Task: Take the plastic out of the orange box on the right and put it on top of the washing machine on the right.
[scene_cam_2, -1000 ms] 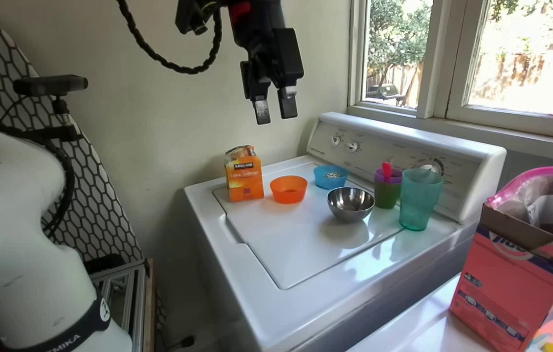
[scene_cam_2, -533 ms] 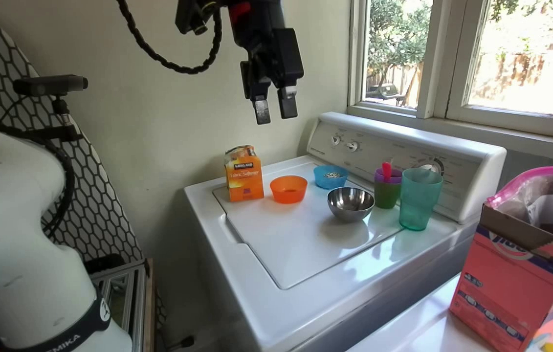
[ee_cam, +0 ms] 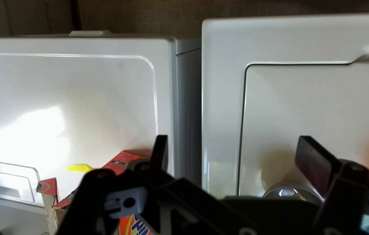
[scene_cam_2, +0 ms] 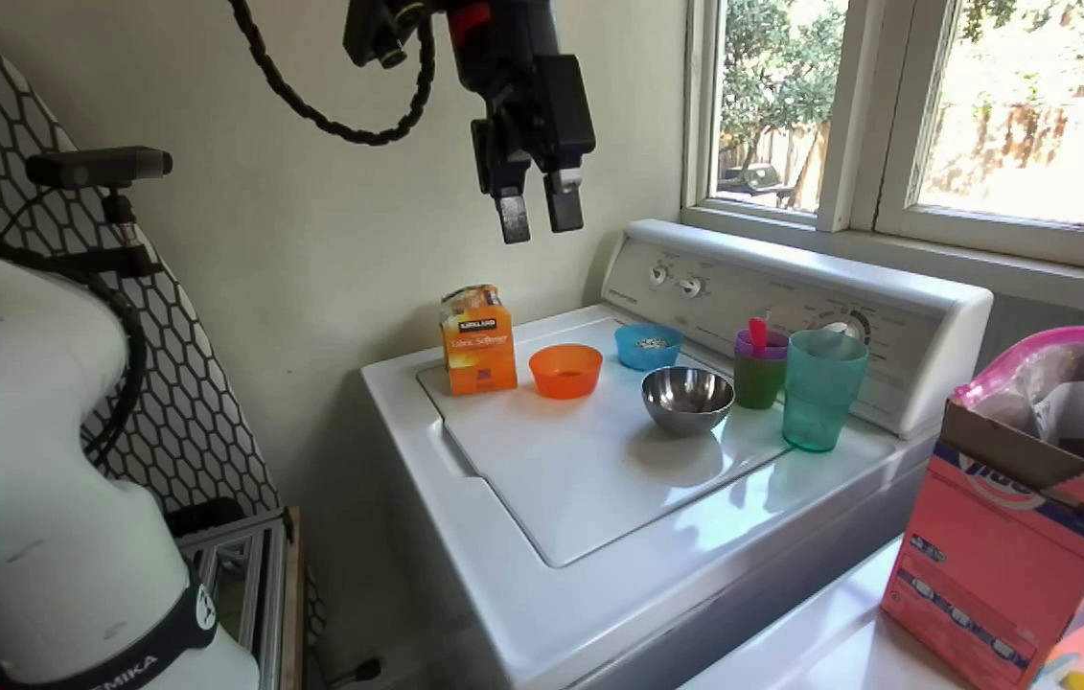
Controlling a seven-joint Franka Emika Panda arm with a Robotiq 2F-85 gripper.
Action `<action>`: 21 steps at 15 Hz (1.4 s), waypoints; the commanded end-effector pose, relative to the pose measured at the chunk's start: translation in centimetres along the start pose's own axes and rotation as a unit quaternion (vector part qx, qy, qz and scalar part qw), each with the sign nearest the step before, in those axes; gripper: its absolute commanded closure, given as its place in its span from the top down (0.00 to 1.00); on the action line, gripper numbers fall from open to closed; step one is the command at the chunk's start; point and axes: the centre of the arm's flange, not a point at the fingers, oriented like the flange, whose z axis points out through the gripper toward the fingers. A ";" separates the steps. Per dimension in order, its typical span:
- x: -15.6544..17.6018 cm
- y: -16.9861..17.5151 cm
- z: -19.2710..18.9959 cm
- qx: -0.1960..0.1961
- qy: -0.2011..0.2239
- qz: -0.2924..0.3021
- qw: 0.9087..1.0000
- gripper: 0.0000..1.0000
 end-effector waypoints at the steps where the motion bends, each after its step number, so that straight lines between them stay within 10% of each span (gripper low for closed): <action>1: 0.0 0.0 0.0 0.000 0.000 0.000 1.000 1.00; 10: 1.1 -0.4 0.1 0.026 0.014 0.034 0.999 1.00; 21: 12.1 6.8 -0.4 0.026 0.013 0.086 0.996 1.00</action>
